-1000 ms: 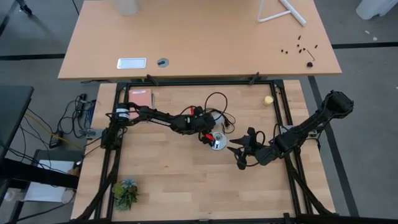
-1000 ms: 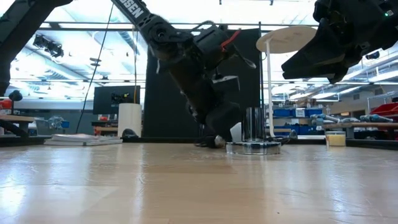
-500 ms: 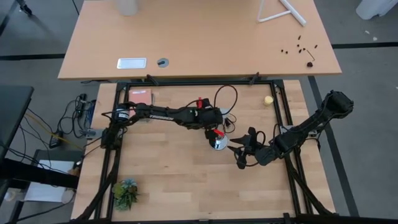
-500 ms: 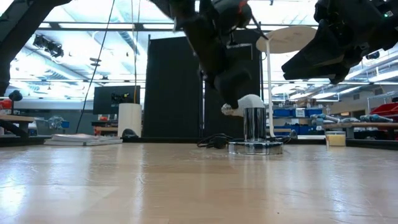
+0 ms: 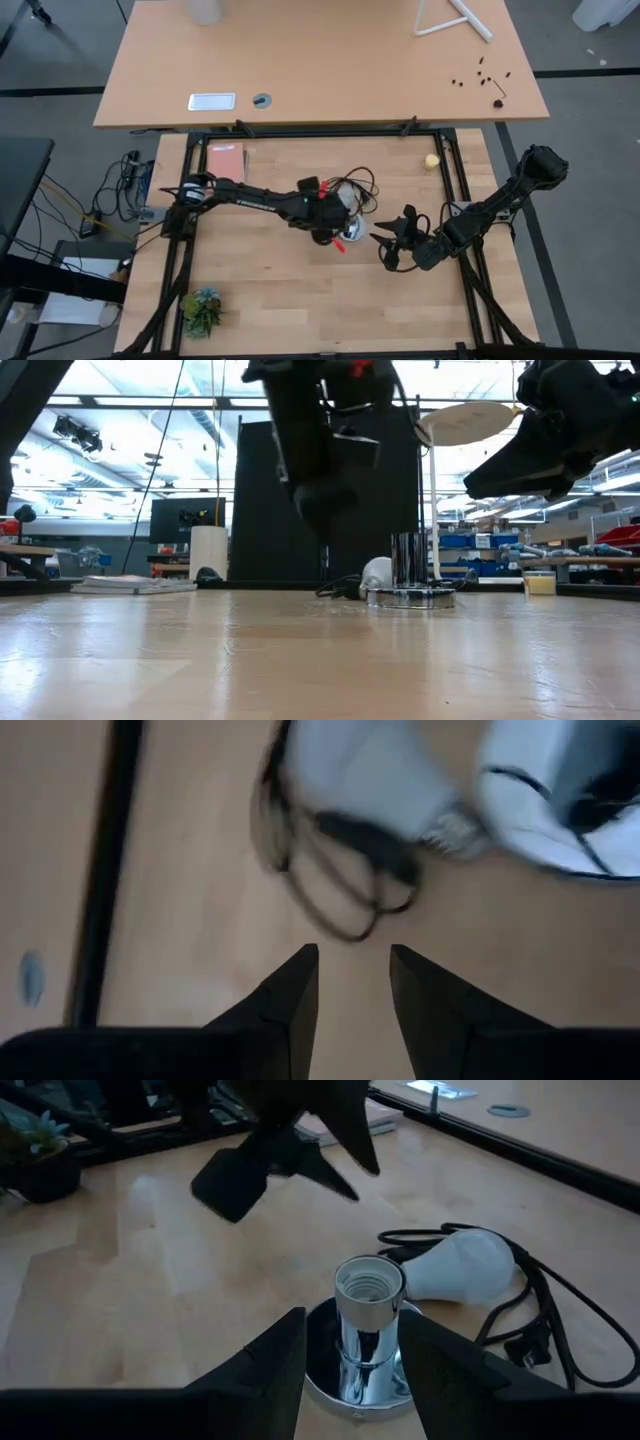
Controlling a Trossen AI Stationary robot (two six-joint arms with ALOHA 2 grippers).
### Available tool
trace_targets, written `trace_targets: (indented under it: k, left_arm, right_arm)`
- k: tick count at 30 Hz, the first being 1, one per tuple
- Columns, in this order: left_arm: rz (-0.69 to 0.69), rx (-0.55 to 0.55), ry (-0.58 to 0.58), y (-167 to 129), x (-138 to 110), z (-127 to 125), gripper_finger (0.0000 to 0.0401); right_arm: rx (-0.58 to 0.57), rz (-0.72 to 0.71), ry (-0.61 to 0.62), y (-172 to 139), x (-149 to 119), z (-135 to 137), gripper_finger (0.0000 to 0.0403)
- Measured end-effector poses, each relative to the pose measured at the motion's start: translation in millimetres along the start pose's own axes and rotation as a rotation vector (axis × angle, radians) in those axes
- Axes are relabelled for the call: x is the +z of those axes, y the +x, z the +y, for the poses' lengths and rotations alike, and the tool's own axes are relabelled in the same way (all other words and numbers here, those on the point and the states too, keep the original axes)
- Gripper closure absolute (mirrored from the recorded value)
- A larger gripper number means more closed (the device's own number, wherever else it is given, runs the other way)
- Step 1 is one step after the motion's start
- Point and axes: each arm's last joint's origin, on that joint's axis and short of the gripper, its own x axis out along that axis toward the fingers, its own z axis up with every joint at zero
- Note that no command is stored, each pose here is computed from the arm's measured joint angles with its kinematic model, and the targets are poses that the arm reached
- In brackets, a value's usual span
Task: Screw lightbulb
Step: Move the lightbulb to the middle left
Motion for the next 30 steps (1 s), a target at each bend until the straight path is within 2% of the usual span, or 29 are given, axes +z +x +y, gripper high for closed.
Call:
trace_targets:
  k: [3,6,8,10,13,16,24,30]
  left_arm:
    - [-0.009,0.035,-0.060,-9,-13,-5,0.0271]
    - [-0.095,0.023,-0.116,-17,-24,-19,0.0271]
    - [-0.173,-0.012,-0.143,-18,-32,-25,0.0271]
    - [-0.250,-0.091,-0.180,-13,-37,-31,0.0271]
    - [-0.300,-0.172,-0.214,3,-46,-36,0.0271]
    - [-0.343,-0.198,-0.263,16,-50,-36,0.0270]
    - [-0.495,-0.209,-0.395,20,-36,-24,0.0269]
    - [-0.537,-0.200,-0.454,26,-28,-11,0.0247]
  right_arm:
    - [0.001,0.000,-0.001,0,0,0,0.0235]
    - [-0.001,0.001,-0.004,0,0,0,0.0235]
    - [-0.001,0.000,-0.012,0,0,0,0.0235]
    - [-0.002,-0.001,-0.023,0,0,0,0.0235]
    - [-0.008,-0.001,-0.035,1,-1,0,0.0235]
    - [-0.020,0.004,-0.059,4,-3,-1,0.0235]
    - [-0.023,0.019,-0.078,14,-13,5,0.0235]
    - [-0.015,0.014,-0.123,18,-19,9,0.0235]
